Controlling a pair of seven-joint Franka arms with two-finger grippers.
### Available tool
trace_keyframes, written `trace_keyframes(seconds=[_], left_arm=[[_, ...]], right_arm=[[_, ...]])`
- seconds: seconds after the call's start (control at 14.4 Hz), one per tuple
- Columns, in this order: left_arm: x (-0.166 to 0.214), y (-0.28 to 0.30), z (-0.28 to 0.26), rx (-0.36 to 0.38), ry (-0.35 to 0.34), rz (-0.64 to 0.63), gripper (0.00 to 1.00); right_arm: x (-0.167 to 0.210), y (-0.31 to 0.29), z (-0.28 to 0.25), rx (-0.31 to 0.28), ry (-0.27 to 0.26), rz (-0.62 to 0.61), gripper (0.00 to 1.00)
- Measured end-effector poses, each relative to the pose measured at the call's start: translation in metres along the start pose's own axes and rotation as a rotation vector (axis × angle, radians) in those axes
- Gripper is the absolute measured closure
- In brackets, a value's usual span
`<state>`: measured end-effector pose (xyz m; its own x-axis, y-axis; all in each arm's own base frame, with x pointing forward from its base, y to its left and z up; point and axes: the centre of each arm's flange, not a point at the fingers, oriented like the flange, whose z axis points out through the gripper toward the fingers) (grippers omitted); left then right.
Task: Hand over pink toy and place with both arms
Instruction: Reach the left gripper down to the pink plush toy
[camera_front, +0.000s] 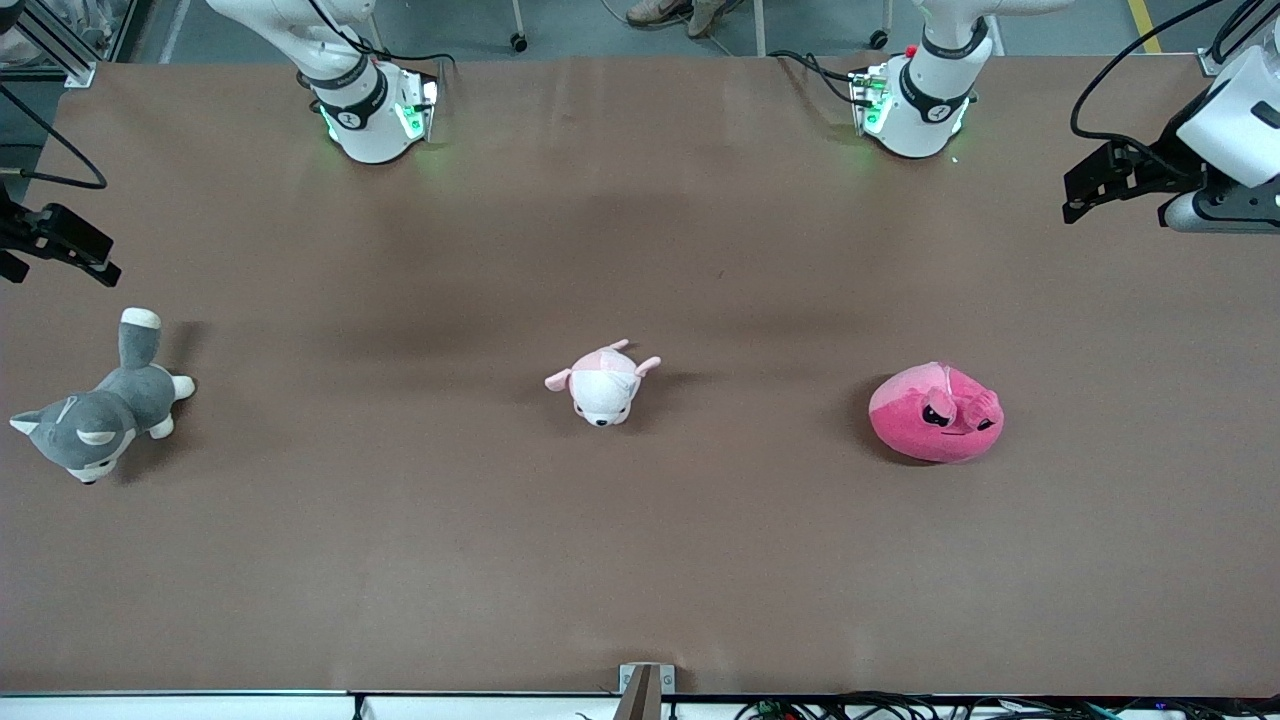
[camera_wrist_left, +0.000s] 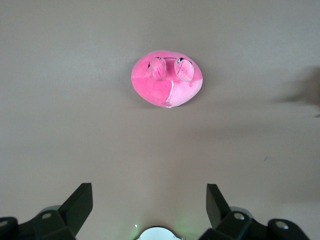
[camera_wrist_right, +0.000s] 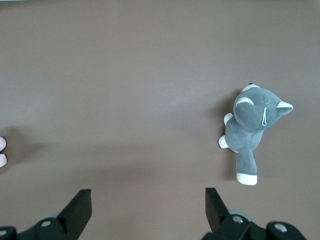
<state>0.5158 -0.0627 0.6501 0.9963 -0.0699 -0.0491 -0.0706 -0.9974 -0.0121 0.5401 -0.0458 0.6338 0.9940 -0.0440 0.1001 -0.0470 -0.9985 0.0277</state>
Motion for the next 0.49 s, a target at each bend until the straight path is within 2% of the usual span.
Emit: trace_keyframes(seconds=[0.35,0.49], left_arm=[[0.001,-0.005,0.001,-0.001,-0.003,-0.010,0.00],[0.009,-0.009,0.012,-0.002,-0.024,-0.017,0.00]], right_arm=[[0.000,-0.001,0.000,0.000,0.001,-0.001,0.00],[0.000,-0.001,0.000,0.000,0.002,-0.001,0.00]])
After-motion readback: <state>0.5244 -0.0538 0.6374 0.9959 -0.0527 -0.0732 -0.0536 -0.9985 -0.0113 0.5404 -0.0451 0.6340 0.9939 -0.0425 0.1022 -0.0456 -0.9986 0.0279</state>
